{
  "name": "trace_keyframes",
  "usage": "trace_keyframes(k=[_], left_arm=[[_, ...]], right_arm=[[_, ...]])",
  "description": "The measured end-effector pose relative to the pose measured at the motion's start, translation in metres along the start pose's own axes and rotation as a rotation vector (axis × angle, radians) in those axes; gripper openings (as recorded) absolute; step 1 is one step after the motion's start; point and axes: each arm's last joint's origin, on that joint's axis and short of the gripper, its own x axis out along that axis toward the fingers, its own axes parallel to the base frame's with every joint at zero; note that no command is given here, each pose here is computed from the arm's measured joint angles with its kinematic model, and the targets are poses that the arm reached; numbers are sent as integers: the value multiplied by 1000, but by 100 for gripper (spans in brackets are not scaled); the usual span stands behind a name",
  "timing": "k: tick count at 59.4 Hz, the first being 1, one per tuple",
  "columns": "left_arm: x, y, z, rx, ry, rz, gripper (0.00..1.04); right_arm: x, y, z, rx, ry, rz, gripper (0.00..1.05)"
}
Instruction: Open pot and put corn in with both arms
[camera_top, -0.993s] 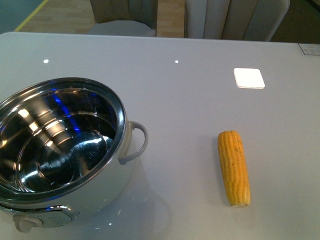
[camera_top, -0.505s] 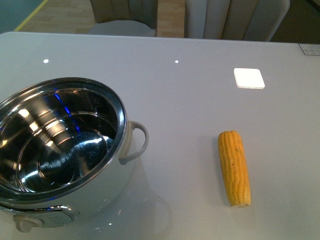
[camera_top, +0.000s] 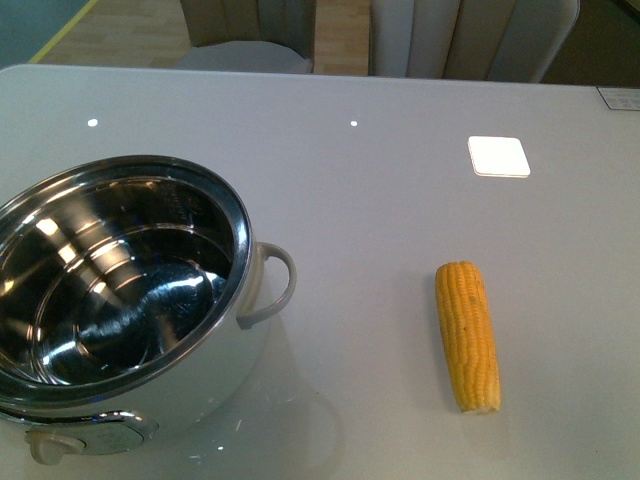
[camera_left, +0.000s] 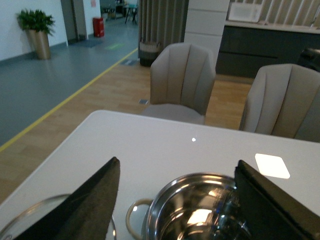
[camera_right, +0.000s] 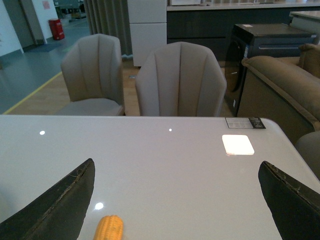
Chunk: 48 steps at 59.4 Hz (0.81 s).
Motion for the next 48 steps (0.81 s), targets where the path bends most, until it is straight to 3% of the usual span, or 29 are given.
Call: trace_keyframes(k=[20, 34, 48], left_arm=[[0, -3, -10, 21, -4, -28, 3], [0, -3, -10, 22, -4, -28, 4], [0, -3, -10, 22, -4, -28, 46]], right_arm=[[0, 0, 0, 0, 0, 1, 96], [0, 0, 0, 0, 0, 1, 96], [0, 0, 0, 0, 0, 1, 96]])
